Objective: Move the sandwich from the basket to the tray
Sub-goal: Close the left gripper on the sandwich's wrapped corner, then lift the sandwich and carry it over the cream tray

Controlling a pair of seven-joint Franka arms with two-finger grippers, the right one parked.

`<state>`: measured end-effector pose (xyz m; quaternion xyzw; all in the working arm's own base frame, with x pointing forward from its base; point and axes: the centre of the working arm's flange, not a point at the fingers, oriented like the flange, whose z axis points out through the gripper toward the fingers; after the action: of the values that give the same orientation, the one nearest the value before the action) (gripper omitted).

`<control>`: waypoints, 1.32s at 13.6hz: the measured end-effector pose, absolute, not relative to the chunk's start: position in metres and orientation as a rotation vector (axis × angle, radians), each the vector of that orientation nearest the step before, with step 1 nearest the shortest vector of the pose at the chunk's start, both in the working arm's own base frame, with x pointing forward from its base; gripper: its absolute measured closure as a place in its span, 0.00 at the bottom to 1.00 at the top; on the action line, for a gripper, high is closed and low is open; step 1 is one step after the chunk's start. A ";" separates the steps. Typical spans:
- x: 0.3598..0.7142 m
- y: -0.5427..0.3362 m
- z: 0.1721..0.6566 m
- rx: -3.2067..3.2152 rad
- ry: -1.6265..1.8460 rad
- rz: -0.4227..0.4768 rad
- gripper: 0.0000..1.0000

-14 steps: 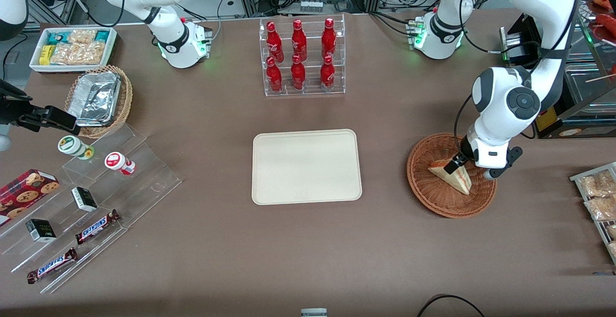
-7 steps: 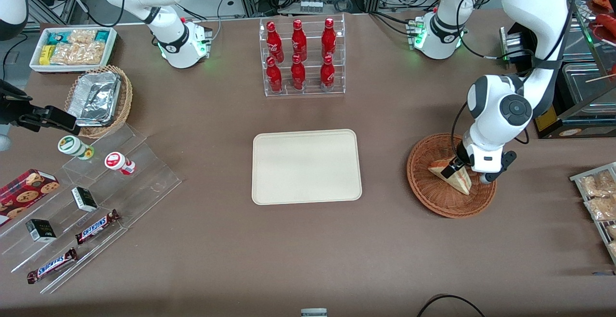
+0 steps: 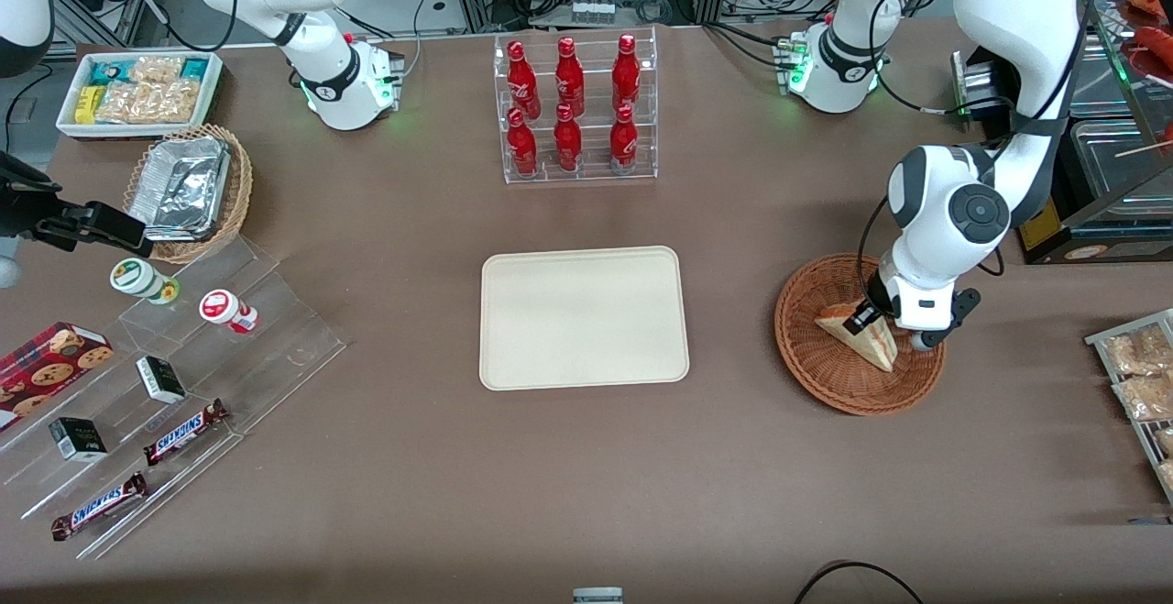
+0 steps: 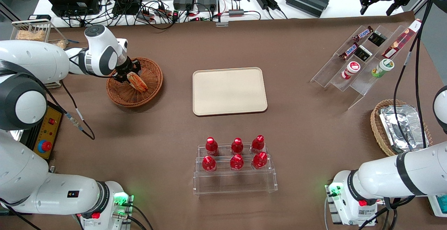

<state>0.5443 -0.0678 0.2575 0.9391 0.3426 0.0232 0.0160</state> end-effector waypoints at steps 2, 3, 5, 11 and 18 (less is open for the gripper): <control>0.545 -0.068 0.259 2.919 1.065 0.077 0.71; 0.547 -0.068 0.260 2.918 1.064 0.082 0.74; 0.551 -0.069 0.268 2.922 1.062 0.074 0.76; 0.572 -0.098 0.373 2.994 0.998 -0.045 0.81; 0.563 -0.251 0.457 3.072 0.616 0.005 0.85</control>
<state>0.5632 -0.2515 0.4571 0.9804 0.1967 0.0016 0.0042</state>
